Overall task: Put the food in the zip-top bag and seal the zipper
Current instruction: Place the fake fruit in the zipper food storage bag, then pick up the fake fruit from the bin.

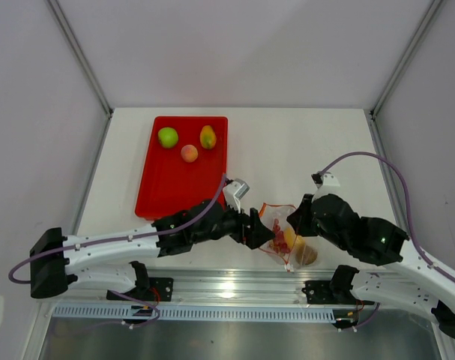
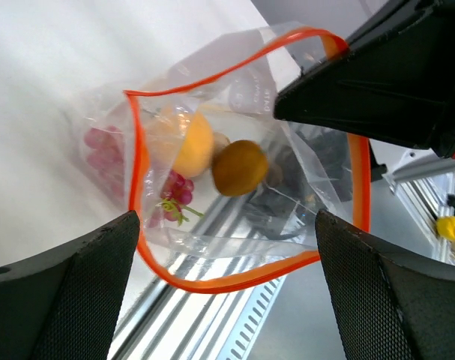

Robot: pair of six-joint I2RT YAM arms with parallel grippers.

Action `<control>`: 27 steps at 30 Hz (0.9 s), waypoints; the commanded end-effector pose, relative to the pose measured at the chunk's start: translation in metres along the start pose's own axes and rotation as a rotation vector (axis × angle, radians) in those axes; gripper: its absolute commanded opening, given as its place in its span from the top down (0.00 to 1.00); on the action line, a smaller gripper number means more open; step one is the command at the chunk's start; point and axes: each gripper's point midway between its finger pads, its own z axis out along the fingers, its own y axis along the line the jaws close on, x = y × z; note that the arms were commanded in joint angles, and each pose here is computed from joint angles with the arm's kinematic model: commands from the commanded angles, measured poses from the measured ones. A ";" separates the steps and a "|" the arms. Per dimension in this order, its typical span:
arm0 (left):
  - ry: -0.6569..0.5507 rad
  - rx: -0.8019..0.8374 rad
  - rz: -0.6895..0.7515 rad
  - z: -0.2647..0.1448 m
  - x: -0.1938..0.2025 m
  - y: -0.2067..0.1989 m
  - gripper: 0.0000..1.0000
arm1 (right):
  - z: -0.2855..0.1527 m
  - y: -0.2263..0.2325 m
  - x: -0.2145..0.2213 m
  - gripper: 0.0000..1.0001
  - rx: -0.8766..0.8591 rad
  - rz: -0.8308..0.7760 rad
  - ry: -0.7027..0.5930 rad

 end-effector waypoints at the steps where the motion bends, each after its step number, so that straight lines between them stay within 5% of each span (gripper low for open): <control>1: -0.121 -0.063 0.039 -0.017 -0.034 0.002 0.01 | -0.007 0.007 -0.013 1.00 -0.025 0.024 -0.034; 10: -0.191 -0.309 0.019 -0.040 -0.069 0.060 0.00 | -0.003 0.003 -0.008 1.00 -0.009 0.016 -0.030; 22: -0.471 -0.742 -0.082 -0.079 -0.189 0.180 0.01 | -0.001 0.002 -0.009 1.00 0.002 -0.008 -0.028; 27: -0.529 -0.937 -0.279 -0.092 -0.228 0.241 0.01 | 0.002 0.001 -0.008 1.00 0.010 -0.022 -0.026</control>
